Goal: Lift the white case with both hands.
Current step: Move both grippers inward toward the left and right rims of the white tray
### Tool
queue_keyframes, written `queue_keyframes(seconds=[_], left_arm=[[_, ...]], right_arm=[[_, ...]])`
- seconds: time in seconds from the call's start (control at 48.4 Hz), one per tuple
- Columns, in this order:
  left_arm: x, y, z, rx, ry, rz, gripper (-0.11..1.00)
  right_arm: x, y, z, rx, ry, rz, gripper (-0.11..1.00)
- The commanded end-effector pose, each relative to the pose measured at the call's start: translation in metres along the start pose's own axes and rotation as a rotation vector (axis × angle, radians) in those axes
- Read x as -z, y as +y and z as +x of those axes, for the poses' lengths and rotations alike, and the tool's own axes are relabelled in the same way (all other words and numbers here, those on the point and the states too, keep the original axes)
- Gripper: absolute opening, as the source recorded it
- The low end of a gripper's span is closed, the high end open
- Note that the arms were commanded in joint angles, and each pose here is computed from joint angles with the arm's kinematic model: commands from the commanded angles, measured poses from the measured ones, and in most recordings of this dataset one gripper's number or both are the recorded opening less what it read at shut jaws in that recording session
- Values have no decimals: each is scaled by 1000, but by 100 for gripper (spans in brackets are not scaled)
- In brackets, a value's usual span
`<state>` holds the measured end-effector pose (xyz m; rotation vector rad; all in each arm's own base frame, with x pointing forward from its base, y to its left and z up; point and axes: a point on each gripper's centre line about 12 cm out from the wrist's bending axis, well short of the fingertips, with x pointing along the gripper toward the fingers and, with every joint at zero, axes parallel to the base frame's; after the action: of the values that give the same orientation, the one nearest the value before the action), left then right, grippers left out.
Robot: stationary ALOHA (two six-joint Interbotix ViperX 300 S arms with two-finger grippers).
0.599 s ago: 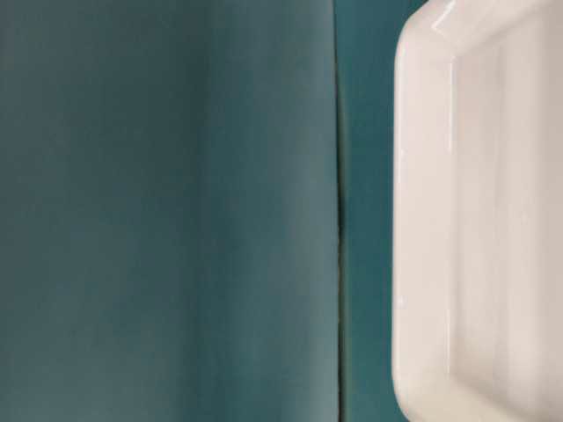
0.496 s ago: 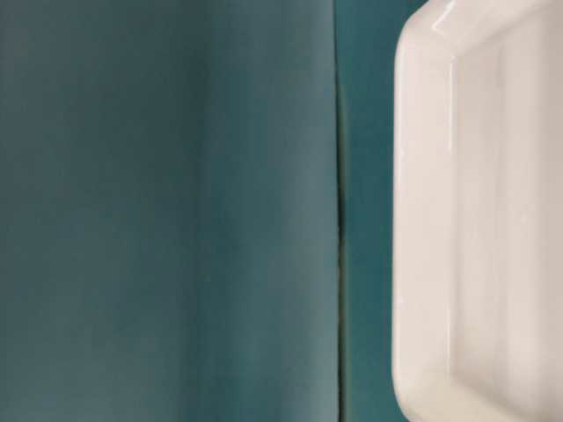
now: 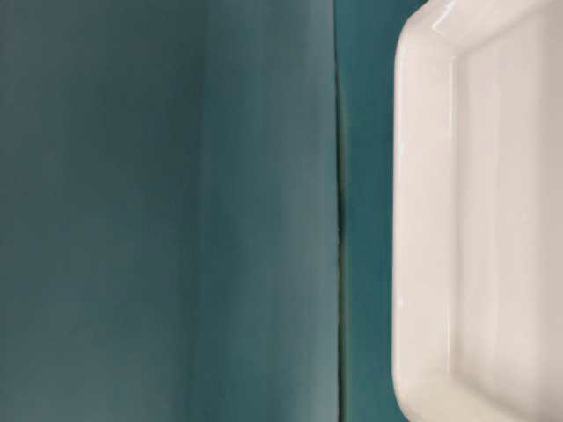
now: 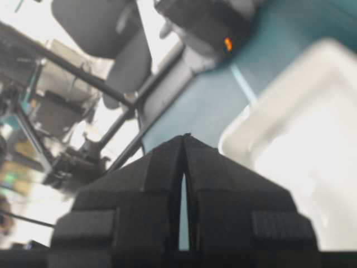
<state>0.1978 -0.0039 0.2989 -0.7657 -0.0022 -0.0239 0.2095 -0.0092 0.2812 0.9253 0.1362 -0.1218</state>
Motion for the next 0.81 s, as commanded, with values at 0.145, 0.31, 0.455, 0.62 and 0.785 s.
queue_keyframes(seconds=[0.145,0.31,0.455,0.62,0.785], left_arm=[[12,14,13,-112,82,-241,-2],[26,32,21,-235,144,-328,-3],[33,51,27,-329,154,-400,-3],[48,67,30,-402,198,-408,-3],[57,75,35,-445,229,-409,1]], right_arm=[[14,-23,25,141,78,199,1],[32,-53,35,275,113,365,1],[43,-68,39,347,129,472,1],[49,-75,40,380,138,497,1],[50,-78,41,391,141,496,1]])
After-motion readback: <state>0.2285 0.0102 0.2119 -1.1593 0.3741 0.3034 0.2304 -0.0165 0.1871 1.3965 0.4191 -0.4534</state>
